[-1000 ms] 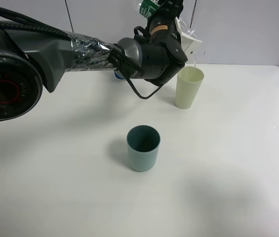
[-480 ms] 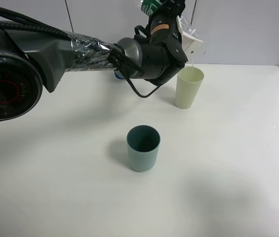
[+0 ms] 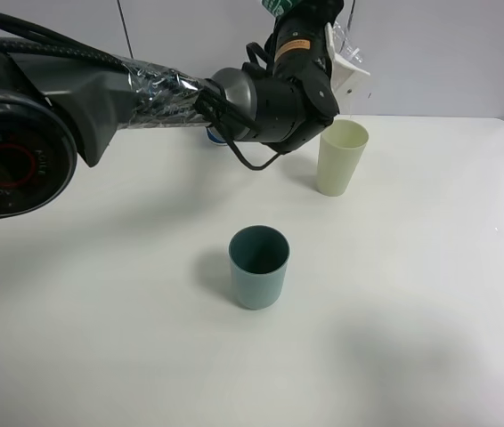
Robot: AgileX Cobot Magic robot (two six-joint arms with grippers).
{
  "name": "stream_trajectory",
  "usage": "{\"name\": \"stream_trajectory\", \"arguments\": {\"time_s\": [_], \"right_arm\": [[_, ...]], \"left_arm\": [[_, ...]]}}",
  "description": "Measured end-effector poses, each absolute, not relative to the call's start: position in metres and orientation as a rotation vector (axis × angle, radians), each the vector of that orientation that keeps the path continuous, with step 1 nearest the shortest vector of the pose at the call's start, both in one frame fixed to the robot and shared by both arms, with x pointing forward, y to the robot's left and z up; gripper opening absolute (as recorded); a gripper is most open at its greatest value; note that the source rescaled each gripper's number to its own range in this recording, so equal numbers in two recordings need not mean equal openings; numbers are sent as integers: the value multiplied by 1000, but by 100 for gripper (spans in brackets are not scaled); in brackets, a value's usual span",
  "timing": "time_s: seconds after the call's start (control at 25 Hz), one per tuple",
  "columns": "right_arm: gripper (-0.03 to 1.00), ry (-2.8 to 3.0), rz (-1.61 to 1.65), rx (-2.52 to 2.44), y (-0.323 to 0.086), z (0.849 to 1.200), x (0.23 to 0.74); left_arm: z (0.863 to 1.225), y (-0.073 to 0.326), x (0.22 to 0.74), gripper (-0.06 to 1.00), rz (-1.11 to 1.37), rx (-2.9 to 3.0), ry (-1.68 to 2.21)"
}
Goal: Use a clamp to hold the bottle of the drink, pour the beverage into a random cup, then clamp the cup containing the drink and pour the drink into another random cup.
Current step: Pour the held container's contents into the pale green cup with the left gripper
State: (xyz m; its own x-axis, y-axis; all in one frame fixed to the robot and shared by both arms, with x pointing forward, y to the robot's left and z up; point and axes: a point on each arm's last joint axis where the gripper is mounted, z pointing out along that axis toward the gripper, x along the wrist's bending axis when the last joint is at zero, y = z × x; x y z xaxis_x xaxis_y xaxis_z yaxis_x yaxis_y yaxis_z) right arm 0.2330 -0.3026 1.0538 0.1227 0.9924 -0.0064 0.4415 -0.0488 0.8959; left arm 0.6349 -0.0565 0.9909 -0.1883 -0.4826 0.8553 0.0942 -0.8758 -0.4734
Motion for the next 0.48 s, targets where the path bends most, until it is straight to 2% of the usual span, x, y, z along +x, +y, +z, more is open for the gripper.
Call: {"name": "stream_trajectory", "arguments": {"time_s": [0.48], "right_arm": [[98,1429,879,1610,-303,1054,233]], "left_arm": [[996,-56,634,5,-2202,-1681,387]]}}
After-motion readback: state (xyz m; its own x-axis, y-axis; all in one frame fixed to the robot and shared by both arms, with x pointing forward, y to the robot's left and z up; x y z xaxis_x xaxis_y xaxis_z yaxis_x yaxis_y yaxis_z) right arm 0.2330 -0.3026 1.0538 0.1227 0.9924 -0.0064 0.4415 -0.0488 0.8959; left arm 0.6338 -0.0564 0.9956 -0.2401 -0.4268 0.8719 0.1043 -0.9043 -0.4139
